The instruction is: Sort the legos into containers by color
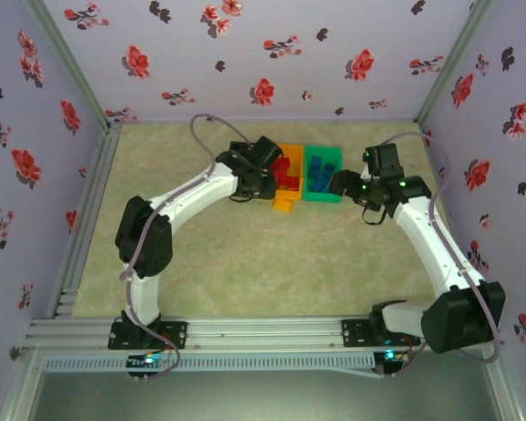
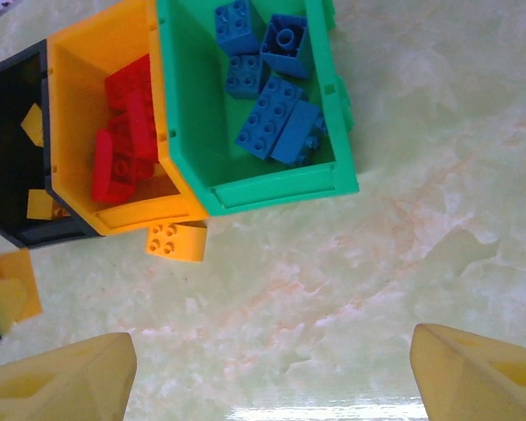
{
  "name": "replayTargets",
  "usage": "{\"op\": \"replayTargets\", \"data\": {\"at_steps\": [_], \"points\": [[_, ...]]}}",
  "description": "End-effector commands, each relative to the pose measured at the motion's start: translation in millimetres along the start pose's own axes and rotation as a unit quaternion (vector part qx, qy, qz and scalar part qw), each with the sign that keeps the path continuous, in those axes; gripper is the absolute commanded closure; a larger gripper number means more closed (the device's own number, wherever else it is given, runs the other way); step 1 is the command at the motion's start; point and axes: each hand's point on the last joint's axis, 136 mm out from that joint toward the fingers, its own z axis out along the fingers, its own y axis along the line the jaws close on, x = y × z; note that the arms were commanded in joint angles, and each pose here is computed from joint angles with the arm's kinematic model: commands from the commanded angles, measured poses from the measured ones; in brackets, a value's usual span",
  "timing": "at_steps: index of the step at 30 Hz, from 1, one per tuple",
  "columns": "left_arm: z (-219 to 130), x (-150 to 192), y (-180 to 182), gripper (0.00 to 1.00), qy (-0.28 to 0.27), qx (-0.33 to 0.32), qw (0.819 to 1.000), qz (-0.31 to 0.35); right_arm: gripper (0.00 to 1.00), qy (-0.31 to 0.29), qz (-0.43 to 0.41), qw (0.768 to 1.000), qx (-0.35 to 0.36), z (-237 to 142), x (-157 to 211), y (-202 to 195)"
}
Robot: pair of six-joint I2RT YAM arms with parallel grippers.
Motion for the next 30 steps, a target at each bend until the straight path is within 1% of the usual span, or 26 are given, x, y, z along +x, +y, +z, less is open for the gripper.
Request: {"op": "replayTargets", "data": {"at_steps": [1,4,10,12,16,17,19,20,21,24,30], "points": [[-12.9,-21.2,22.0,0.78,-0.015,-0.020,1.000,0.007,0.18,-0.004,-0.005,1.000,-0.003,2.5,-0.2,6.7],[-12.3,-35.6,34.5,0.78,-0.025,-0.018,1.000,0.001,0.18,0.001,-0.008,1.000,-0.005,8.2,5.5,10.7],[4.9,-53.7,58.5,0.78,-0.023,-0.018,0.999,-0.014,0.18,0.017,-0.020,1.000,-0.006,22.9,19.3,19.5],[12.9,-60.6,60.4,0.78,-0.025,-0.010,1.000,-0.015,0.18,0.023,-0.025,0.999,-0.008,27.9,25.2,23.8],[29.6,-78.9,62.5,0.74,-0.030,0.003,0.999,-0.012,0.18,0.036,-0.036,0.999,-0.015,43.4,38.4,38.3],[34.8,-83.7,62.7,0.70,-0.031,0.006,0.999,-0.012,0.18,0.041,-0.042,0.998,-0.013,49.0,42.8,41.3],[44.0,-91.3,64.1,0.53,-0.030,0.011,0.999,-0.016,0.17,0.051,-0.055,0.997,-0.010,59.9,52.9,50.0],[46.4,-94.8,64.9,0.47,-0.029,0.014,0.999,-0.018,0.18,0.055,-0.062,0.997,-0.009,65.5,57.7,55.3],[47.6,-96.1,65.5,0.45,-0.026,0.015,0.999,-0.020,0.18,0.058,-0.069,0.996,-0.005,71.7,61.5,58.1],[33.6,-102.2,66.0,0.42,-0.032,0.015,0.999,-0.024,0.17,0.071,-0.090,0.993,0.007,92.0,72.7,66.8],[-20.2,-98.6,71.0,0.40,-0.065,0.016,0.997,-0.036,0.12,0.075,-0.143,0.987,-0.003,128.4,78.8,83.2]]}}
